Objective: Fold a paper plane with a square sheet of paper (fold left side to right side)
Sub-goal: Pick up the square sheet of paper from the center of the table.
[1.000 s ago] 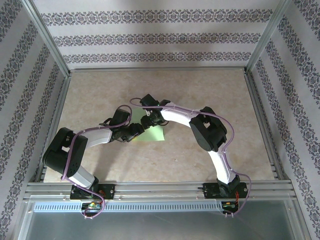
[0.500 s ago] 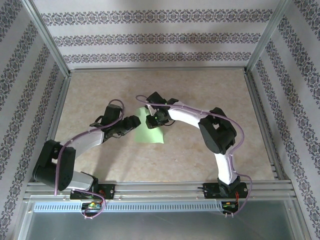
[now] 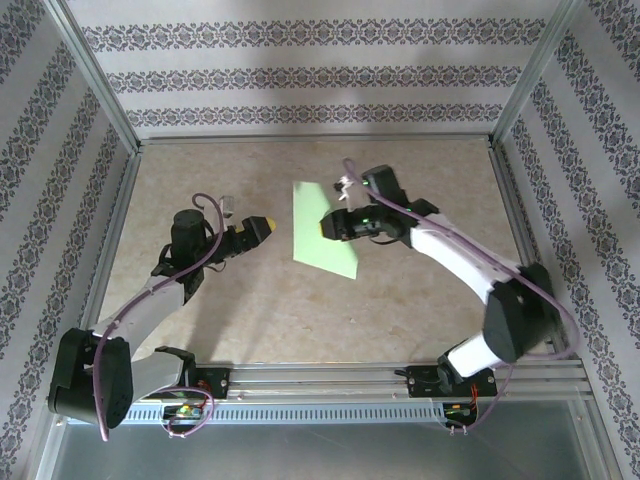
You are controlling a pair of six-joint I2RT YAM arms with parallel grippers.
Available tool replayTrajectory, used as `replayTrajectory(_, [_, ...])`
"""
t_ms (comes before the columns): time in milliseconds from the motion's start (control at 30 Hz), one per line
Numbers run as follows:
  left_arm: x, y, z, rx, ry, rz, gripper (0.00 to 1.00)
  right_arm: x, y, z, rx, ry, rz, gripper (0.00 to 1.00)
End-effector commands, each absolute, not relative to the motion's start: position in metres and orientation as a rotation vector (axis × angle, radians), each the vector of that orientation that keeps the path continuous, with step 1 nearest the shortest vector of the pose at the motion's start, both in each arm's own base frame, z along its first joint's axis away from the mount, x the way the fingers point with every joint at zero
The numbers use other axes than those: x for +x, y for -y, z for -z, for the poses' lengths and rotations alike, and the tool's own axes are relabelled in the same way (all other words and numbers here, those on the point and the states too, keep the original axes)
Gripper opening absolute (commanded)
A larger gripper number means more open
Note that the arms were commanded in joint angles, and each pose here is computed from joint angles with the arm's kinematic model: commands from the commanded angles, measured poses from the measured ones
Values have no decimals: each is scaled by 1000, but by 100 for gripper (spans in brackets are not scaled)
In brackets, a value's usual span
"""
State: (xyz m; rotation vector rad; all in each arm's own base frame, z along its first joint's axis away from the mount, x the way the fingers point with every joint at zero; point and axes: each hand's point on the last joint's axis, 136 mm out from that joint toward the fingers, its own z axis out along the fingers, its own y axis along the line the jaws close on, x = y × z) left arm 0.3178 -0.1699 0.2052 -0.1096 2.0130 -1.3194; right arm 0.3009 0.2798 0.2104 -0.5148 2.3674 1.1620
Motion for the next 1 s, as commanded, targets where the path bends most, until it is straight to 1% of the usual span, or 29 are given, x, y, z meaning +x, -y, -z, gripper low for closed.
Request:
replayTrajectory(0, [305, 185, -271, 153, -1772, 1451, 96, 271, -276, -263, -616, -2181, -1360, 26])
replayTrajectory(167, [296, 197, -306, 302, -1651, 1530, 99, 235, -268, -309, -706, -2028, -1461, 25])
replayTrajectory(300, [287, 213, -320, 410, -1612, 1577, 99, 217, -268, -334, -743, -1946, -1525, 26])
replayTrajectory(500, [269, 239, -334, 554, -1568, 1644, 99, 201, -281, -347, -825, -1894, -1573, 25])
replayTrajectory(600, [259, 251, -339, 618, -1555, 1679, 96, 204, -286, -343, -826, -1906, -1570, 25])
replayTrajectory(633, [257, 254, -340, 637, -1553, 1687, 92, 206, -287, -341, -821, -1916, -1567, 25])
replayTrajectory(667, [255, 256, -340, 649, -1554, 1694, 86, 208, -287, -338, -816, -1925, -1562, 25])
replayTrajectory(700, [255, 257, -341, 652, -1555, 1696, 75, 211, -287, -336, -809, -1935, -1547, 25])
replayTrajectory(800, [255, 257, -339, 652, -1558, 1687, 31, 217, -285, -326, -783, -1972, -1511, 25])
replayTrajectory(833, [256, 257, -337, 645, -1566, 1678, 19, 219, -284, -323, -774, -1982, -1499, 25])
replayTrajectory(900, [259, 256, -333, 633, -1587, 1659, 5, 223, -281, -318, -752, -2006, -1476, 27])
replayTrajectory(933, [261, 256, -328, 623, -1605, 1648, 0, 225, -279, -316, -741, -2015, -1459, 28])
replayTrajectory(967, [263, 256, -324, 613, -1623, 1639, 0, 228, -277, -313, -726, -2028, -1442, 30])
